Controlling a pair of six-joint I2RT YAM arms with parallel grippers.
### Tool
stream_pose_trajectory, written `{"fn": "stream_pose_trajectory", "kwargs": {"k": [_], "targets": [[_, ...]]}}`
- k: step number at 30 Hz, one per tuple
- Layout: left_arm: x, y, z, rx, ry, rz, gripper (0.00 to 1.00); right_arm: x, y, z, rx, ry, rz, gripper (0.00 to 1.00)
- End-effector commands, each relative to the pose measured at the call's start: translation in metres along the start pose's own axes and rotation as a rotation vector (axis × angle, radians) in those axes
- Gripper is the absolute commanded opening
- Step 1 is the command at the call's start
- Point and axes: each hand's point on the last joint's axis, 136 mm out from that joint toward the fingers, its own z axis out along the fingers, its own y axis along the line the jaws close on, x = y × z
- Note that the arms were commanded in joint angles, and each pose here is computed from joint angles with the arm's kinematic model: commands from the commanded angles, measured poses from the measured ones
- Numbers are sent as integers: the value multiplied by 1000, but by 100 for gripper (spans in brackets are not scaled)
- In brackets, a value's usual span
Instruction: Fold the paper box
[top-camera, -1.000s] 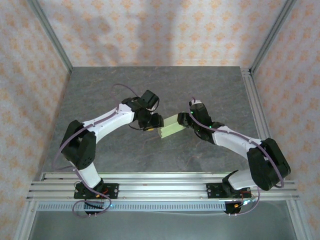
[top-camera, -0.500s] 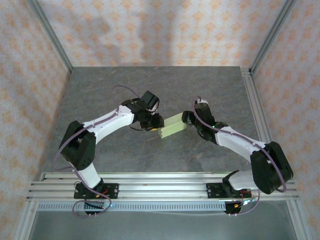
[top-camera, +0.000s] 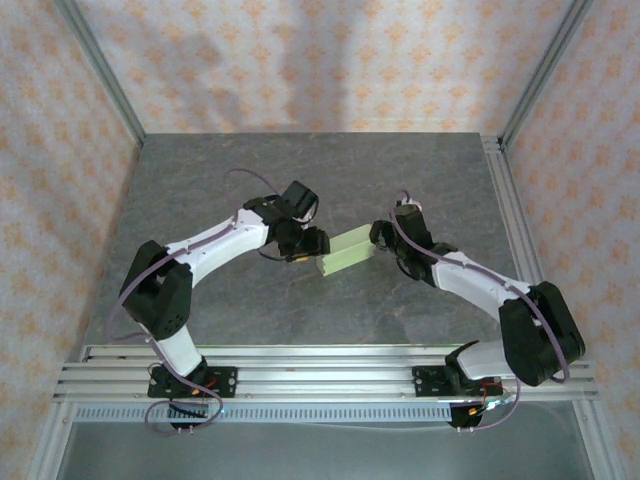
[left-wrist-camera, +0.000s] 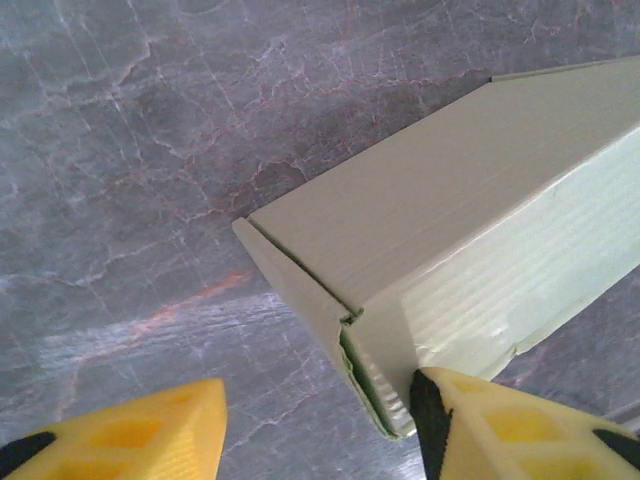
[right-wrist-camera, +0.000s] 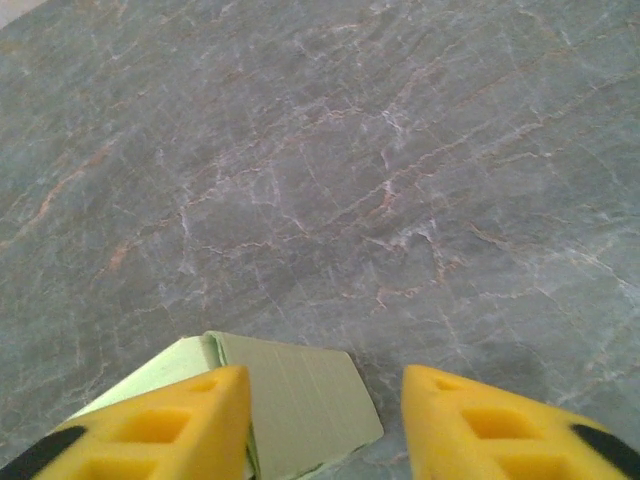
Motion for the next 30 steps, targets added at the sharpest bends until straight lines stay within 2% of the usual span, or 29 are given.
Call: {"fn": "stream_pose_trajectory", "kwargs": {"k": [1, 4, 9, 11, 13, 15, 19, 23, 30], "targets": [[-23, -10, -11, -27, -56, 77, 62, -5, -1, -11, 13, -5, 3, 53], [-44, -33, -28, 9, -117, 200, 85, -16, 0, -20, 3, -34, 61, 67], [-56, -57, -46, 50, -186, 500, 93, -24, -9, -36, -3, -76, 107, 77], [-50, -62, -52, 44, -188, 668, 92, -27, -14, -47, 0, -99, 110, 78], [-45, -60, -54, -25, -198, 840, 92, -25, -19, -53, 6, -106, 103, 78], [-44, -56, -54, -101, -189, 958, 92, -23, -25, -58, 18, -111, 103, 78], [-34, -55, -44, -128, -110, 1137, 92, -15, -33, -65, 29, -102, 100, 79], [-22, -53, -35, -117, -3, 1234, 91, -8, -39, -70, 35, -105, 112, 79], [-20, -45, -12, -151, 129, 1281, 86, -4, -44, -74, 48, -104, 100, 77]]}}
